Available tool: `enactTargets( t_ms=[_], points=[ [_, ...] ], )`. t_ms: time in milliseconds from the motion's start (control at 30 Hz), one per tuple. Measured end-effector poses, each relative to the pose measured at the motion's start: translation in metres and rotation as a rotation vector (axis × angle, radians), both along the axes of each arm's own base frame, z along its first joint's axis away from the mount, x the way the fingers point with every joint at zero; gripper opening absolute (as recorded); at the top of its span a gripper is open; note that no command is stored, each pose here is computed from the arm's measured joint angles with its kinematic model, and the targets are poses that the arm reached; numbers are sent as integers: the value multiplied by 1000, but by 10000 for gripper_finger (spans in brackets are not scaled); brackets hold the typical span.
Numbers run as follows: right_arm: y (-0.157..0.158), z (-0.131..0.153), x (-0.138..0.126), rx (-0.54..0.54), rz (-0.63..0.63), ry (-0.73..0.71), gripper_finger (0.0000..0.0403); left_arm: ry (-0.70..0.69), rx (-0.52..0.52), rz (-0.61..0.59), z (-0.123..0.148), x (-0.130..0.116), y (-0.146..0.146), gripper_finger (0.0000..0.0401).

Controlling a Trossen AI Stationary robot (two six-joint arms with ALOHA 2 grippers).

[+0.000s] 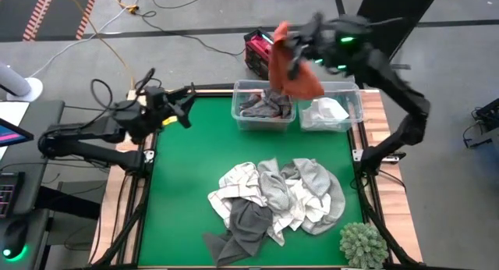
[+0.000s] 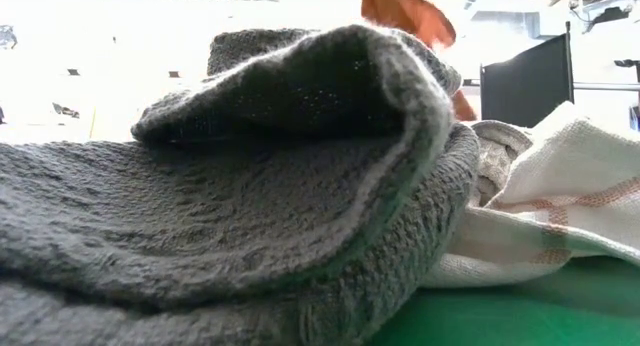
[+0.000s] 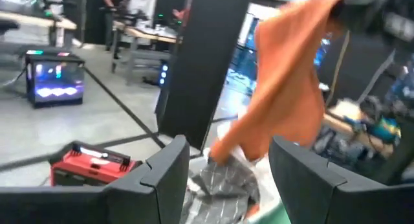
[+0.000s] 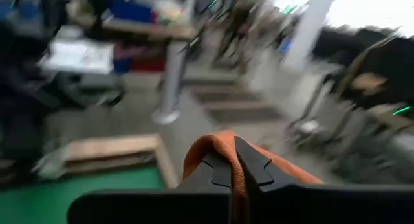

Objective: Sort towels by color in basket
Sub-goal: Put the orange towel into the left transparent bin

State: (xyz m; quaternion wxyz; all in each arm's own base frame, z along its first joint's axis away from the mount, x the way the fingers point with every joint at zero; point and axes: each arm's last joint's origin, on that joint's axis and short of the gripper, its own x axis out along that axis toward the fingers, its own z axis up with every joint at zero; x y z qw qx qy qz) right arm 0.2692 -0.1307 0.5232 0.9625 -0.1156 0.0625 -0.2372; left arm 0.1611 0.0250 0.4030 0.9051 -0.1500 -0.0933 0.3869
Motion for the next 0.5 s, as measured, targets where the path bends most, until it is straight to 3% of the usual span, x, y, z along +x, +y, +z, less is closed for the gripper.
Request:
enactTargets(
  t_ms=[133,267,400,500],
  points=[
    [-7,-33,48,44,123,36,19,25,16,44,-6,23,12,200],
    [-5,-35,80,20,227,-128,19,17,-3,32,-12,36,30,198],
    [-15,-33,90,-17,233,-249,19,24,-1,-42,-13,35,44,188],
    [-29,-38,84,19,192,-207,19,51,42,-65,-11,30,51,180]
  ],
)
